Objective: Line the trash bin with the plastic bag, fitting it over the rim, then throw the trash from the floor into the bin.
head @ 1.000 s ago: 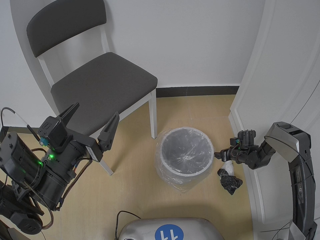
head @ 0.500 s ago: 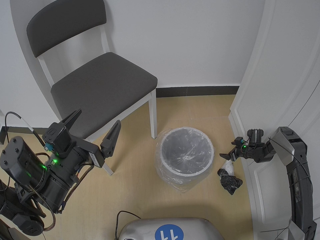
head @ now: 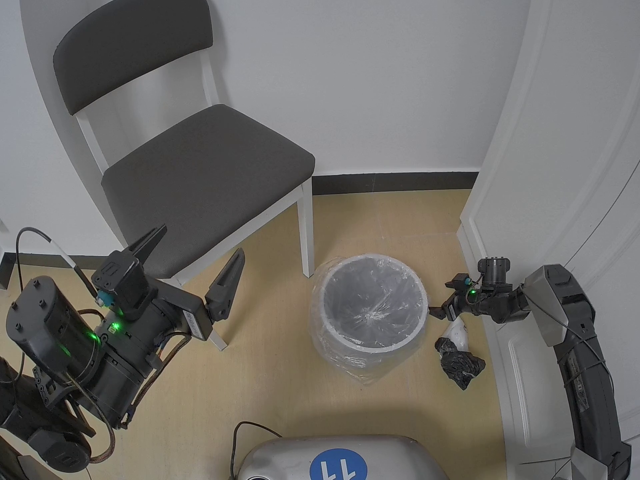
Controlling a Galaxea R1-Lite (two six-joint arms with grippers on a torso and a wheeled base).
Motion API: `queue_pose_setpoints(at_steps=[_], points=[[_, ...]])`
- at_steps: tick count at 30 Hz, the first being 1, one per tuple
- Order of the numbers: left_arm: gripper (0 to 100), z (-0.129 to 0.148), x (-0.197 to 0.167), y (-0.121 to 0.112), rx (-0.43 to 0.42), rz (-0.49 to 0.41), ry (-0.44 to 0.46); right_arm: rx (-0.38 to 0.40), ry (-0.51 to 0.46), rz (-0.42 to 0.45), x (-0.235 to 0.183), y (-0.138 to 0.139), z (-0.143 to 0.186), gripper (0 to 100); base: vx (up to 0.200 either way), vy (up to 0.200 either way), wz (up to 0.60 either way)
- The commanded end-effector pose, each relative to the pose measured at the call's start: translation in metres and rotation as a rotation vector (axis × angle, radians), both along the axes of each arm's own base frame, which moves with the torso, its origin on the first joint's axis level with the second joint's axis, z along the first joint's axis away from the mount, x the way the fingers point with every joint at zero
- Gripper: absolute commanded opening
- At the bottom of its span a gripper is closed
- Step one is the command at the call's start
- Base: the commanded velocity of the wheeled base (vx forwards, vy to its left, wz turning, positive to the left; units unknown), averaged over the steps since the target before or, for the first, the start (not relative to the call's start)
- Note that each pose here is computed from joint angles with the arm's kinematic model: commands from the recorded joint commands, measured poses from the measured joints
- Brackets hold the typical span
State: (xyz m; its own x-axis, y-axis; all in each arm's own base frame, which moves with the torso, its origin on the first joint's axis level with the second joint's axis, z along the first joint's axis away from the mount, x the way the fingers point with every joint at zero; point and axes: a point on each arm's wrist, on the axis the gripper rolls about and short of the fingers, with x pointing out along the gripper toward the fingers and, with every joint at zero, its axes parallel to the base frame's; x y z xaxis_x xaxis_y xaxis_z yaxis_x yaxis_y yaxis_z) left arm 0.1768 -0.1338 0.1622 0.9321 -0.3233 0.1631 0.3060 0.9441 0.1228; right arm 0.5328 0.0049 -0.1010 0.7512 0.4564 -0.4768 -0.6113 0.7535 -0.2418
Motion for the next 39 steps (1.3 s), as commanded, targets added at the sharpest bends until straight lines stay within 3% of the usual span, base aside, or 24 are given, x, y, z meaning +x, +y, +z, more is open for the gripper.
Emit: queue_pose_setpoints(at_steps=[1,10,17,24,28,34,39], points=[[100,-0.003,0.002,-0.001,0.007,0.003,0.011,0.002,0.080,0.034,-0.001,0.017,-0.036,100,0.000,0.000,0.00],[100,-0.011,0.006,-0.004,0.029,0.003,0.038,0.042,0.170,0.065,-0.006,0.022,-0.043,100,0.000,0.000,0.00],[100,-0.012,0.006,-0.003,0.033,0.004,0.043,0.095,0.210,0.026,-0.007,0.022,-0.043,100,0.000,0.000,0.00],[100,-0.016,0.007,-0.005,0.044,0.003,0.056,0.138,0.069,0.008,0.001,0.018,-0.022,100,0.000,0.000,0.00],[100,-0.017,0.006,-0.006,0.048,-0.002,0.061,0.284,0.018,-0.080,-0.014,0.021,-0.004,100,0.000,0.000,0.00],[100,-0.014,0.004,-0.004,0.039,-0.003,0.048,0.274,0.042,-0.240,-0.032,0.015,0.020,100,0.000,0.000,0.00],[100,-0.016,0.003,-0.004,0.045,-0.005,0.055,0.268,0.074,-0.485,-0.045,0.023,0.034,100,0.000,0.000,0.00]])
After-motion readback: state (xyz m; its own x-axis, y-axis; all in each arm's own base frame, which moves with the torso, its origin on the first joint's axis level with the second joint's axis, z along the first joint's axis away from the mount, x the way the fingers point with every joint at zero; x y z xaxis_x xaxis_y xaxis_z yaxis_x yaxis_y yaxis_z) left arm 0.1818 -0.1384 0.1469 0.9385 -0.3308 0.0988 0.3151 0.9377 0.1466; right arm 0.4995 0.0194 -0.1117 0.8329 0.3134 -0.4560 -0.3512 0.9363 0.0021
